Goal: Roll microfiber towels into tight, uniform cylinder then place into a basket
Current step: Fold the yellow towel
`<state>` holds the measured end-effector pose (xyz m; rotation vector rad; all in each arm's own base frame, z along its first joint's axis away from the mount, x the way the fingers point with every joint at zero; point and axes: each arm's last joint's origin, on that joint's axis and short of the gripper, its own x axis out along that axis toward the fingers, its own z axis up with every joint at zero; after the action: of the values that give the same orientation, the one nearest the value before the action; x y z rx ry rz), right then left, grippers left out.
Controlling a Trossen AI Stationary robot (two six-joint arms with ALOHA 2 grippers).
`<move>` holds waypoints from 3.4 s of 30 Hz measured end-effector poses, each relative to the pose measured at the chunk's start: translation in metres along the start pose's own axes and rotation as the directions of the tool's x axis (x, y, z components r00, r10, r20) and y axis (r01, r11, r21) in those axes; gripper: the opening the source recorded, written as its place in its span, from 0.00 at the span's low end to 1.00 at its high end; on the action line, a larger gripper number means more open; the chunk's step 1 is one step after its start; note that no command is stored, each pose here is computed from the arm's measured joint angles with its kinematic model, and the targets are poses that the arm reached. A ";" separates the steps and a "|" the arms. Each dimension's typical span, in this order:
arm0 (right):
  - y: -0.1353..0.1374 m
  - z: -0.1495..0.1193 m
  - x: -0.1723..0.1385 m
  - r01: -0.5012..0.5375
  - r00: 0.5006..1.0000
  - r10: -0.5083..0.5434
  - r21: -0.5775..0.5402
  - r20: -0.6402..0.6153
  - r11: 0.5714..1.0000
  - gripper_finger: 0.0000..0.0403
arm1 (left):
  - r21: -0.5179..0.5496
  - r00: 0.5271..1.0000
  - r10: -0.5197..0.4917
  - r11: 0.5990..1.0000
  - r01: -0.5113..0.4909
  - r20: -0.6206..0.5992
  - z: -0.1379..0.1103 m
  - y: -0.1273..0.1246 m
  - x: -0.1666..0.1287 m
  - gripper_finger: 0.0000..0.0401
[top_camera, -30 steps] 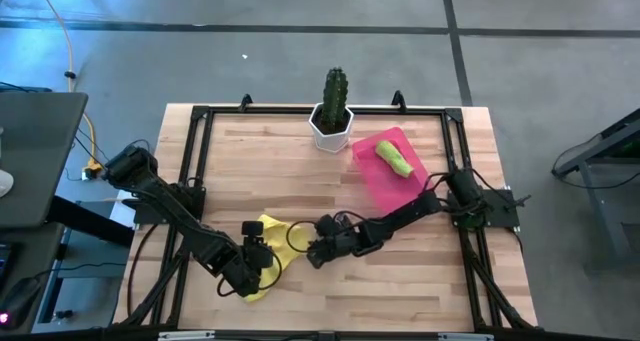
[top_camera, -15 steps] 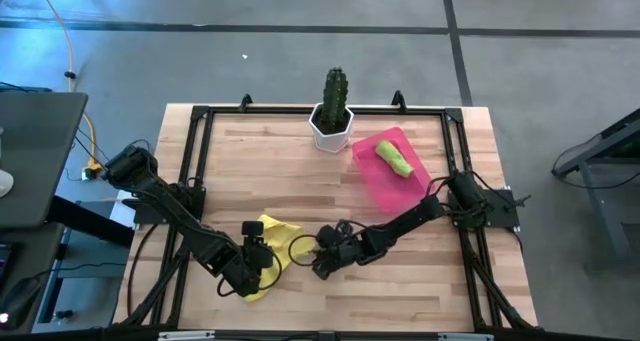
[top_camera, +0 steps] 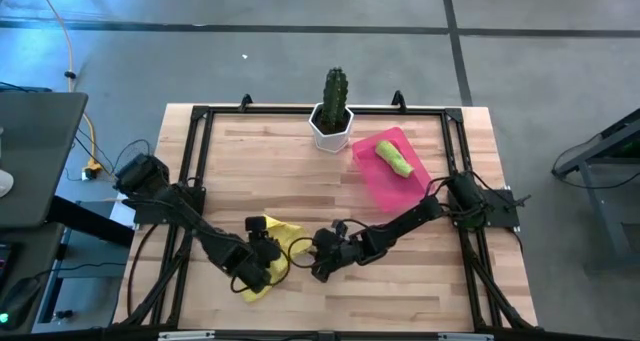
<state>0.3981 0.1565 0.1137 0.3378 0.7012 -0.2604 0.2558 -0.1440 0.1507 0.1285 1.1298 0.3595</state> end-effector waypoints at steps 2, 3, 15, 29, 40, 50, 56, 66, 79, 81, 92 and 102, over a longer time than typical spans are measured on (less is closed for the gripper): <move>-0.001 -0.001 0.000 -0.006 1.000 0.006 -0.003 -0.017 1.000 0.30 | -0.020 0.999 0.027 0.999 -0.028 -0.024 0.002 0.003 0.010 0.40; -0.001 -0.001 0.000 -0.014 0.999 0.014 -0.004 -0.029 1.000 0.30 | -0.033 0.999 0.038 0.999 -0.039 -0.035 0.003 0.005 0.015 0.40; -0.008 0.004 -0.024 0.008 0.983 -0.021 -0.071 -0.180 0.997 0.30 | -0.256 0.997 0.051 0.965 -0.064 -0.058 0.033 0.041 0.059 0.40; -0.038 0.035 -0.125 0.366 0.909 -0.382 -0.120 -0.169 0.923 0.30 | -0.360 0.952 -0.163 0.899 0.251 0.257 0.078 0.048 0.068 0.40; -0.030 0.024 -0.089 0.380 0.922 -0.364 0.129 -0.132 0.916 0.47 | -0.242 0.965 -0.193 0.942 0.232 0.176 0.059 0.033 0.032 0.40; -0.048 0.016 -0.057 0.454 0.887 -0.373 0.365 -0.273 0.813 0.58 | -0.176 0.957 -0.221 0.951 0.255 0.190 0.042 0.004 0.008 0.40; -0.053 0.015 -0.043 0.456 0.888 -0.368 0.437 -0.275 0.775 0.59 | -0.147 0.954 -0.212 0.958 0.245 0.211 0.035 -0.007 0.001 0.40; -0.052 -0.002 -0.019 0.467 0.883 -0.377 0.456 -0.279 0.758 0.55 | -0.122 0.959 -0.190 0.968 0.218 0.209 0.029 -0.011 -0.002 0.40; -0.048 -0.014 -0.025 0.510 0.858 -0.425 0.377 -0.290 0.773 0.14 | -0.123 0.961 -0.183 0.970 0.211 0.209 0.029 -0.010 -0.002 0.40; -0.048 -0.015 -0.026 0.519 0.851 -0.433 0.353 -0.296 0.778 0.09 | -0.123 0.961 -0.183 0.970 0.211 0.209 0.029 -0.010 -0.002 0.40; -0.044 0.011 -0.053 0.412 0.890 -0.373 0.111 -0.264 0.904 0.00 | -0.087 0.962 -0.112 0.987 0.137 0.248 0.031 -0.008 -0.002 0.40; -0.004 0.064 -0.106 0.216 0.966 -0.255 -0.413 -0.042 0.885 0.00 | -0.133 0.850 0.153 0.986 -0.099 0.505 0.051 -0.006 -0.010 0.40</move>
<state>0.3564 0.1411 0.2297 -0.1367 0.8720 -0.3238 0.2989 -0.1487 0.1792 0.1967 0.5699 0.4668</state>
